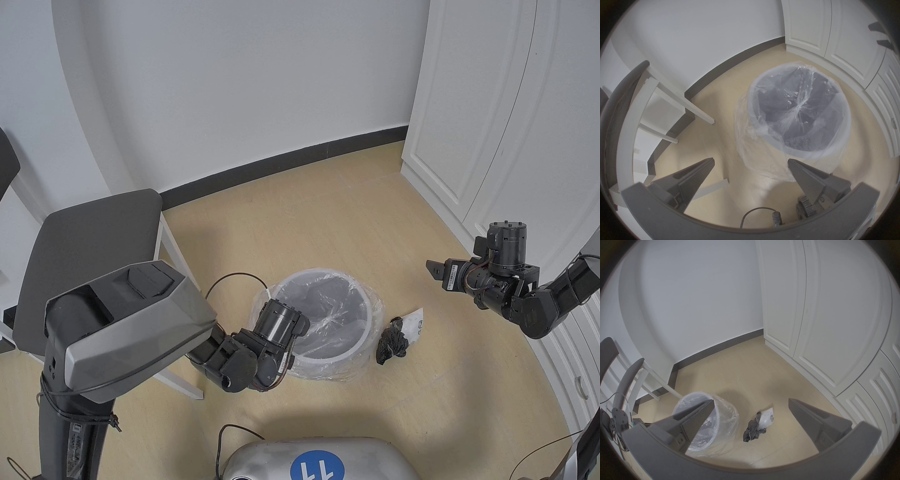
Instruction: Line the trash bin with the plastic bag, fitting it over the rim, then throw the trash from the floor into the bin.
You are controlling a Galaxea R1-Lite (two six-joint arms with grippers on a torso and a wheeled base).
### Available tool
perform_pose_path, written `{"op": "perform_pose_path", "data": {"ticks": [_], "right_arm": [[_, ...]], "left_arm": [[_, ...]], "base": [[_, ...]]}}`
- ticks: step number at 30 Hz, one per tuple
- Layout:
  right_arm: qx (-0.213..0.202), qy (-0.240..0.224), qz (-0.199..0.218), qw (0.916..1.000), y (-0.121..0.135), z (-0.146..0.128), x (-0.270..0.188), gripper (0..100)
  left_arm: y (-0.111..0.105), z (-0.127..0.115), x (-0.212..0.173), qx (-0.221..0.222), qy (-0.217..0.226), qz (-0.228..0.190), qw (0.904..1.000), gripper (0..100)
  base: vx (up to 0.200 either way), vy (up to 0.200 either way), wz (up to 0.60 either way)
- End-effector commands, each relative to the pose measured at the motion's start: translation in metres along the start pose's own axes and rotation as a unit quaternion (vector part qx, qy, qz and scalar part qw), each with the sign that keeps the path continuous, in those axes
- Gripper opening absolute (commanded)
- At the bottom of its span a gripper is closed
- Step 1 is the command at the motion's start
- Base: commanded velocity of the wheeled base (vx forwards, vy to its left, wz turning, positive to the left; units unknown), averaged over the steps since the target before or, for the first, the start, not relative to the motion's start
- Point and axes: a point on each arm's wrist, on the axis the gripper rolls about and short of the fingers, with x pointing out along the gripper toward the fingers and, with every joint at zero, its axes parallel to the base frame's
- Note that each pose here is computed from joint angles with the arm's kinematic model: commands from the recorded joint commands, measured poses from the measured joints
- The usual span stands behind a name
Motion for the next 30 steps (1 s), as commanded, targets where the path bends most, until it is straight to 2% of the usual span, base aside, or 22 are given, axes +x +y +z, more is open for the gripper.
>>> {"op": "perform_pose_path", "data": {"ticks": [1,9,17,23,27,30], "right_arm": [[0.0,0.007,-0.005,1.0,-0.002,-0.004,0.005,100],[-0.002,0.018,-0.013,0.9998,-0.006,-0.011,0.014,100],[-0.013,0.039,-0.018,0.999,-0.007,-0.025,0.024,100],[-0.017,0.044,-0.019,0.9987,-0.007,-0.032,0.033,100],[-0.019,0.041,-0.017,0.9988,-0.005,-0.038,0.037,100],[-0.023,0.042,-0.012,0.9988,-0.003,-0.041,0.037,100]], "left_arm": [[0.008,-0.007,0.003,-0.008,0.006,-0.006,0.9999,100],[0.005,-0.018,0.026,-0.002,0.025,-0.002,0.9997,100],[0.003,-0.016,0.055,-0.01,0.03,-0.002,0.9995,100],[0.003,-0.015,0.056,-0.001,0.05,-0.032,0.9982,100],[0.003,-0.014,0.056,0.0,0.057,-0.033,0.9978,100],[0.006,-0.026,0.048,0.013,0.075,-0.032,0.9966,100]], "base": [[0.0,0.0,0.0],[0.0,0.0,0.0],[0.0,0.0,0.0],[0.0,0.0,0.0],[0.0,0.0,0.0],[0.0,0.0,0.0]]}}
